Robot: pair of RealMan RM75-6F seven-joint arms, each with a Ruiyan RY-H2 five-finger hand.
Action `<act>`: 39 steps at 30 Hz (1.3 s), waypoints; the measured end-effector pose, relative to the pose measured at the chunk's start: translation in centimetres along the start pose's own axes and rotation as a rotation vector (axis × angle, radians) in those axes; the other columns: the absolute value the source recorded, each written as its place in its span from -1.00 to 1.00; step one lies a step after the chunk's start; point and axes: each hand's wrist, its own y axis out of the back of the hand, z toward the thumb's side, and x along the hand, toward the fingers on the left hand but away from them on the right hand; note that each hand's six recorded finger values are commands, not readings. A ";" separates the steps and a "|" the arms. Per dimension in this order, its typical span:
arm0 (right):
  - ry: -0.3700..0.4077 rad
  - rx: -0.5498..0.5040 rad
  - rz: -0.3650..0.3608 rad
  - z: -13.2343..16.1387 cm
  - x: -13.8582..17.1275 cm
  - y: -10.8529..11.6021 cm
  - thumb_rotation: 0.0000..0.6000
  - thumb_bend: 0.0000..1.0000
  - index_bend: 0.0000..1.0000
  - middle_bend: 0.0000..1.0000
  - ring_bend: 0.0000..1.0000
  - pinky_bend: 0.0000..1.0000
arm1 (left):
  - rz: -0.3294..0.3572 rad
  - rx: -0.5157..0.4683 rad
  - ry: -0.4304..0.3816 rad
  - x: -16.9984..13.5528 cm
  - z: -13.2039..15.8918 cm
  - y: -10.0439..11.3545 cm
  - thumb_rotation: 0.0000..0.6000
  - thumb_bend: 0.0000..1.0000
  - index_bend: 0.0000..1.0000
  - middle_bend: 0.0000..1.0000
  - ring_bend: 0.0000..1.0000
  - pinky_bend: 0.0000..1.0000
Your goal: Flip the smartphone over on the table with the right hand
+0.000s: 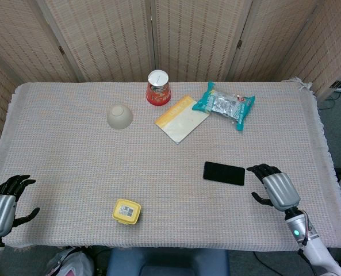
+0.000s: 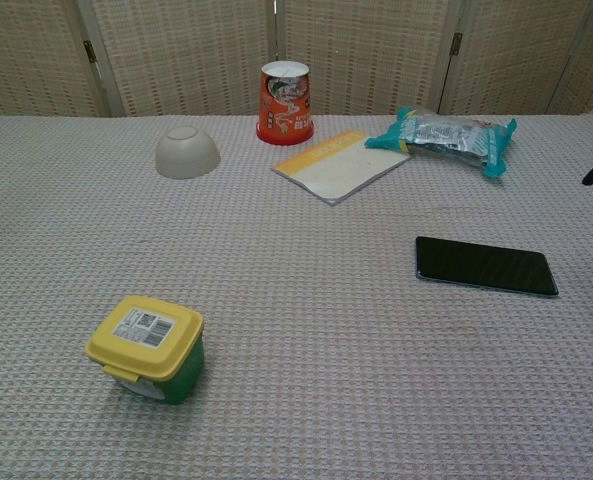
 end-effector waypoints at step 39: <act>-0.002 0.051 0.136 4.3 -11.1 -7.9 1.00 -0.81 -0.42 -0.35 -0.57 -0.35 | -0.002 0.000 0.035 -0.6 -1.7 0.0 1.00 -0.60 -0.45 -0.57 -0.67 -0.50</act>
